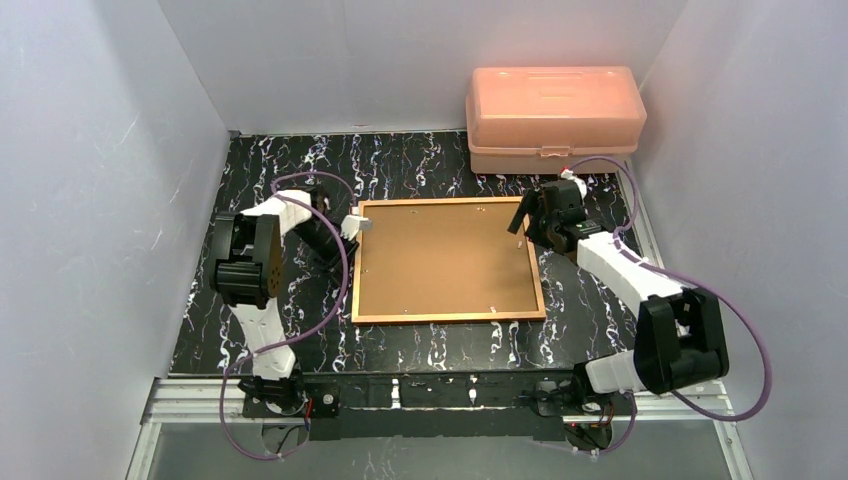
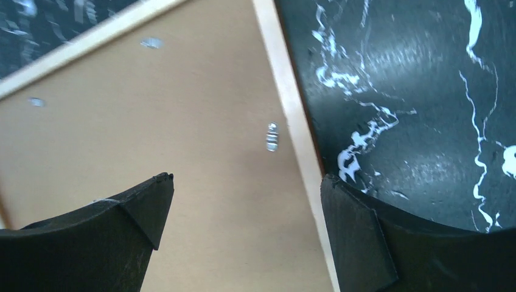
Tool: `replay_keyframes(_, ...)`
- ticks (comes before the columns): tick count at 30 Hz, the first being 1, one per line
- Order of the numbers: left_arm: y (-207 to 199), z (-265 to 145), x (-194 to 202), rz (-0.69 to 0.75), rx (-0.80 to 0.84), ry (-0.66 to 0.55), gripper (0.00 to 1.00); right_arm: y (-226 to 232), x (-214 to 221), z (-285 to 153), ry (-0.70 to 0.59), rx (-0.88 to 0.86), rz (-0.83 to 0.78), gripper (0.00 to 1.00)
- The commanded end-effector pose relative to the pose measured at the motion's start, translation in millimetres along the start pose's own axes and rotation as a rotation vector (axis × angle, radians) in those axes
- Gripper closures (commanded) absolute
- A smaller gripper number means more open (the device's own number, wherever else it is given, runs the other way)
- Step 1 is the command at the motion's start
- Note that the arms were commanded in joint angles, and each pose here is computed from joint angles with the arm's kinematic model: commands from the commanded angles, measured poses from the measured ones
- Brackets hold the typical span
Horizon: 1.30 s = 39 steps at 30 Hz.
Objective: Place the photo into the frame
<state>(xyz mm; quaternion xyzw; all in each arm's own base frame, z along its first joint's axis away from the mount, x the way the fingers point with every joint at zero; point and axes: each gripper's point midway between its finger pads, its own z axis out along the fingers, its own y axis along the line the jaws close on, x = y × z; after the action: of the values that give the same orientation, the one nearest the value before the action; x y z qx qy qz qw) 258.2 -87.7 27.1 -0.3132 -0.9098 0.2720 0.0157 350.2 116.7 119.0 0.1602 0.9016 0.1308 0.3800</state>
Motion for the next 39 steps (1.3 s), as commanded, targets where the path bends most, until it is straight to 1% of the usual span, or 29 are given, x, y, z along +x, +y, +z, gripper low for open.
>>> replay_keyframes(1, -2, -6, -1, 0.066, -0.061, -0.002, 0.8, -9, 0, 15, 0.003, 0.013, 0.006, 0.01)
replay_keyframes(8, -5, -1, 8, 0.08, -0.063, 0.01, 0.83, -16, 14, 43, 0.062, -0.015, 0.039, 0.01)
replay_keyframes(11, -7, -1, 12, 0.093, -0.064, 0.013, 0.83, -14, 24, 54, 0.103, -0.035, 0.042, 0.01)
replay_keyframes(16, -9, -3, 24, 0.129, -0.083, 0.031, 0.84, -7, 26, 67, 0.124, -0.059, 0.056, 0.01)
replay_keyframes(22, -10, -5, 27, 0.143, -0.087, 0.035, 0.84, 20, 27, 78, 0.155, -0.174, 0.076, 0.01)
replay_keyframes(27, -8, -6, 39, 0.16, -0.105, 0.076, 0.86, 70, 42, 96, 0.207, -0.253, 0.001, 0.01)
replay_keyframes(32, -14, -14, 66, 0.188, -0.109, 0.133, 0.89, 141, 63, 118, 0.253, -0.351, -0.079, 0.01)
replay_keyframes(36, -27, -19, 86, 0.221, -0.089, 0.164, 0.9, 195, 85, 144, 0.307, -0.415, -0.149, 0.01)
replay_keyframes(37, -30, -19, 89, 0.227, -0.08, 0.167, 0.9, 215, 80, 148, 0.296, -0.441, -0.165, 0.01)
replay_keyframes(39, -35, -20, 92, 0.232, -0.066, 0.166, 0.9, 239, 86, 157, 0.303, -0.461, -0.202, 0.01)
